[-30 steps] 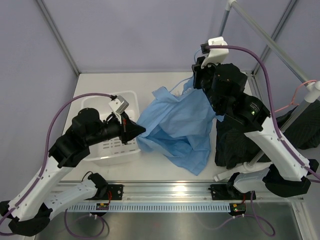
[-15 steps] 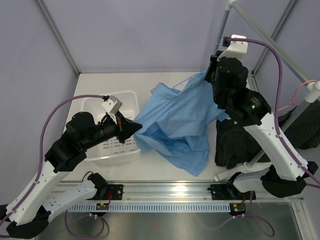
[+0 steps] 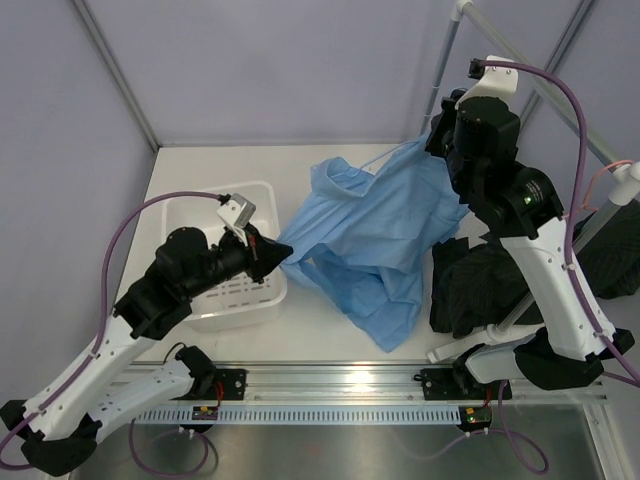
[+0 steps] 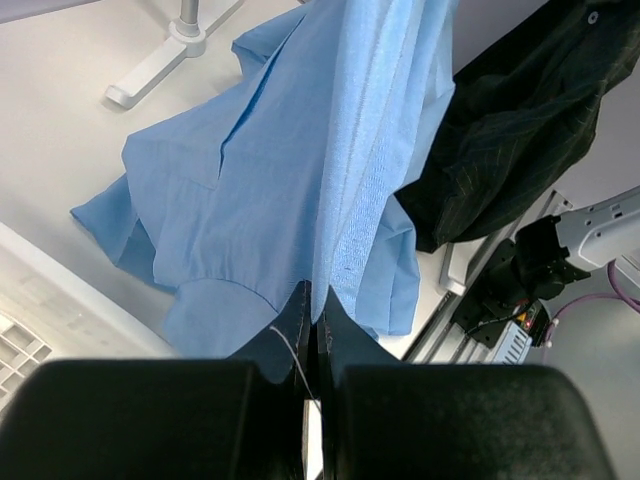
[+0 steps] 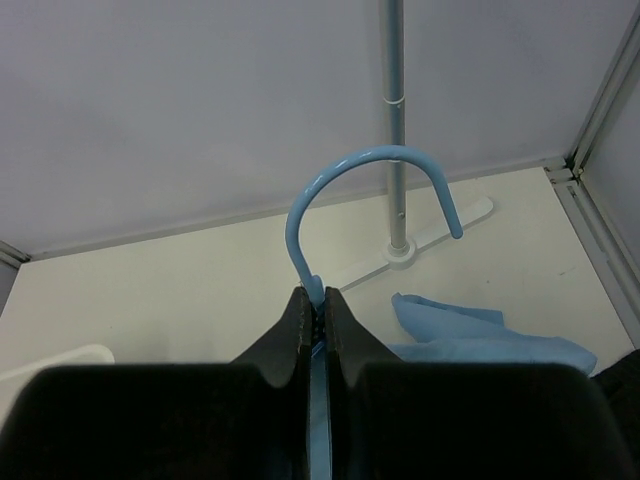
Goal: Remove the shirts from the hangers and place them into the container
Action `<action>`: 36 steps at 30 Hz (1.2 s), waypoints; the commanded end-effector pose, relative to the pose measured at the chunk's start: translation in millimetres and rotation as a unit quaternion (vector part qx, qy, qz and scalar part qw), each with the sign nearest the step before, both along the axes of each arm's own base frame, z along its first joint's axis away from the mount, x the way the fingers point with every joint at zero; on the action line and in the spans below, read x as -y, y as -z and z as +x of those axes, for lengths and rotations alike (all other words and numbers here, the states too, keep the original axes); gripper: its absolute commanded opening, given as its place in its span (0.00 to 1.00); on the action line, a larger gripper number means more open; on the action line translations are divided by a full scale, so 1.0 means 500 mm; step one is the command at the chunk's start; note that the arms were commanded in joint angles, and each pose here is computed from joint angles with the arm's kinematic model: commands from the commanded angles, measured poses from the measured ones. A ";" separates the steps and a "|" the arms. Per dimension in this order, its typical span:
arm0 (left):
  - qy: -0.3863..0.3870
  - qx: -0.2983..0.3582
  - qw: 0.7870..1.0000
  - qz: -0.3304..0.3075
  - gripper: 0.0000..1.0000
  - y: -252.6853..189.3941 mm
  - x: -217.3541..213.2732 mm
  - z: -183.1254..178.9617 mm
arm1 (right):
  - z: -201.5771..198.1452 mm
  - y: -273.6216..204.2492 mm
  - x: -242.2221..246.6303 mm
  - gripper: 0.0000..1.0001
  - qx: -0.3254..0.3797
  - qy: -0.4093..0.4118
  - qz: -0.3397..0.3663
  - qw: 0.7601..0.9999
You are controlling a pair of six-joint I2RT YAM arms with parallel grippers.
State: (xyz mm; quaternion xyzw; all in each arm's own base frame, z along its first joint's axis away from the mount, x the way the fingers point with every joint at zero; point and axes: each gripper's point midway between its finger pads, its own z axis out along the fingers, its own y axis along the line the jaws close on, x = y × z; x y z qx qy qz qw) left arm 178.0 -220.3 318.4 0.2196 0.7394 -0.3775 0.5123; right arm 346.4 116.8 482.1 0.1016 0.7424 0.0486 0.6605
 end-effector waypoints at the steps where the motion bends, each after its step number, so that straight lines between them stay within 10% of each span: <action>1: -0.049 -0.093 0.990 0.093 0.00 0.143 -0.051 -0.007 | -0.022 -0.145 0.174 0.00 0.098 0.159 0.031 0.982; 12: -0.186 -0.160 0.962 0.123 0.00 0.241 -0.097 0.049 | -0.027 -0.155 0.204 0.00 0.098 0.137 0.068 0.983; 20: 0.039 -0.135 0.990 0.011 0.00 0.182 0.075 0.011 | -0.058 -0.150 0.071 0.00 0.086 -0.049 0.163 0.982; 24: 0.192 -0.129 0.970 -0.069 0.00 0.133 0.147 -0.062 | -0.069 -0.153 0.033 0.00 0.085 -0.098 0.201 0.971; 31: 0.206 -0.102 0.971 -0.071 0.00 0.091 0.178 -0.067 | -0.071 -0.126 0.038 0.00 0.080 -0.093 0.191 0.974; 36: 0.109 -0.064 0.991 -0.034 0.23 0.049 0.156 -0.007 | -0.055 -0.100 0.010 0.00 0.059 -0.130 0.149 0.978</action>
